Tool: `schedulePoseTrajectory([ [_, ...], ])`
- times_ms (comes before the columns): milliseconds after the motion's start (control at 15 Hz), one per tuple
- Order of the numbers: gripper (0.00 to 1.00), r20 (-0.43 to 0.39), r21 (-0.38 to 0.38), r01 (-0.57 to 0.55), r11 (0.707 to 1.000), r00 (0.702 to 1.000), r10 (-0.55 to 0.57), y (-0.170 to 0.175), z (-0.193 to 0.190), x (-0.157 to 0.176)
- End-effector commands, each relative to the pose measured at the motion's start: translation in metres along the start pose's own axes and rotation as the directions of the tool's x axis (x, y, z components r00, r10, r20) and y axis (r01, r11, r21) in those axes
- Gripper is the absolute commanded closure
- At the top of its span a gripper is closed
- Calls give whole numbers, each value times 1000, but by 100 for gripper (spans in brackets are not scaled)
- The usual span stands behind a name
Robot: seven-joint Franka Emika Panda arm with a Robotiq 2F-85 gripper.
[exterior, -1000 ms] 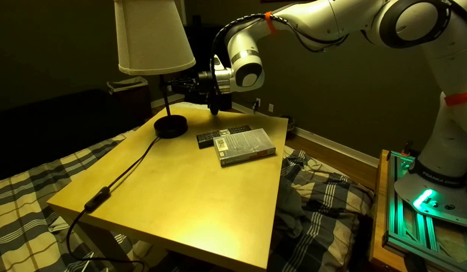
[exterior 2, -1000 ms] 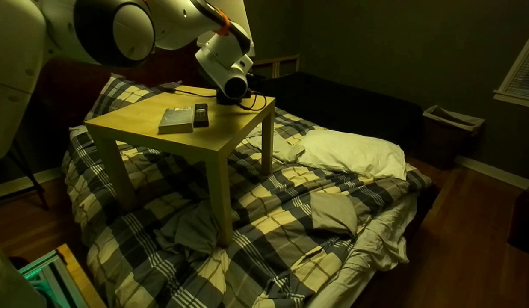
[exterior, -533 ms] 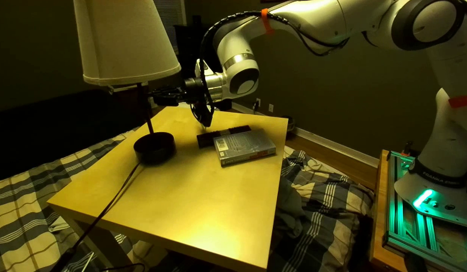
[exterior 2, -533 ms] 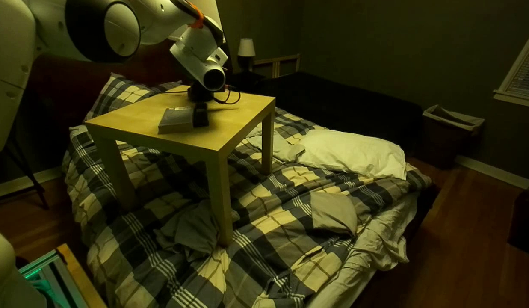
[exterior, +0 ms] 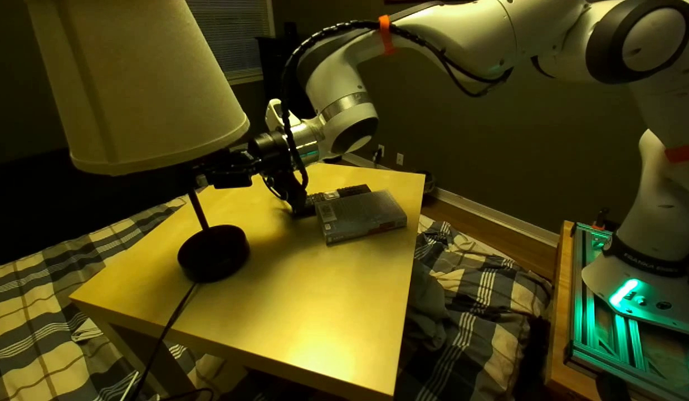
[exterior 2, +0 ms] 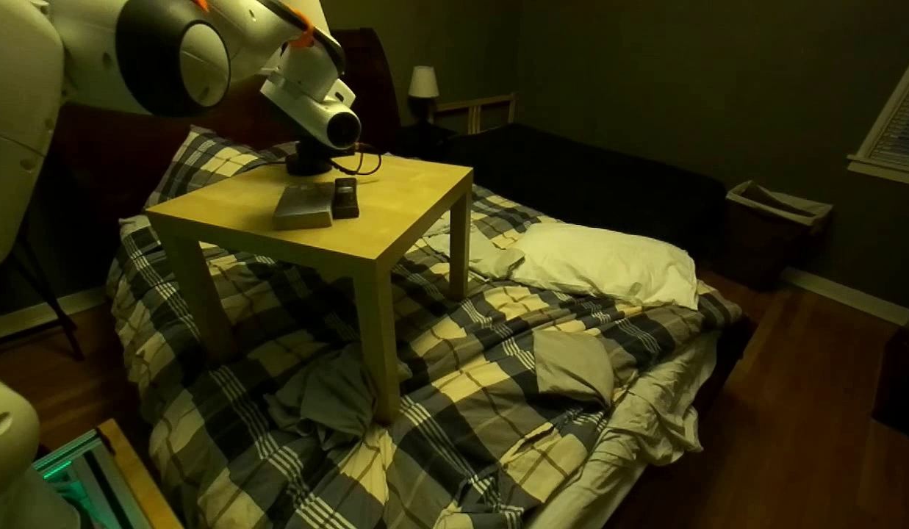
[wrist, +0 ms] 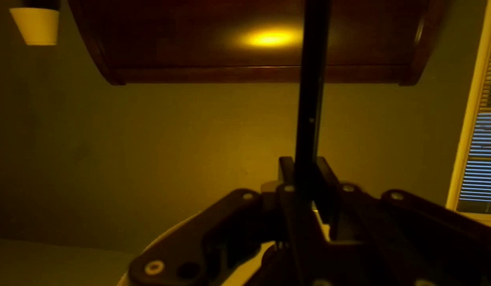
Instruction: Move the lamp to the left.
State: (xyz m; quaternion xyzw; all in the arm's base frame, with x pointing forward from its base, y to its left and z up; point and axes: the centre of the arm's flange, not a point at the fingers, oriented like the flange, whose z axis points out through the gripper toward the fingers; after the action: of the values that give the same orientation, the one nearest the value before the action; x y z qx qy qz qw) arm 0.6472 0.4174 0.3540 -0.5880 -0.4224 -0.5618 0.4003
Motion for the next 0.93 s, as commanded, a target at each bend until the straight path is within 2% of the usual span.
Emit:
schedulePoseTrajectory([
  [0,96,-47,60,15,998,999,-13,7,38,3],
  [400,96,-86,59,58,997,995,-53,20,71,3],
  [867,96,-103,54,101,993,990,-95,29,109,-16],
])
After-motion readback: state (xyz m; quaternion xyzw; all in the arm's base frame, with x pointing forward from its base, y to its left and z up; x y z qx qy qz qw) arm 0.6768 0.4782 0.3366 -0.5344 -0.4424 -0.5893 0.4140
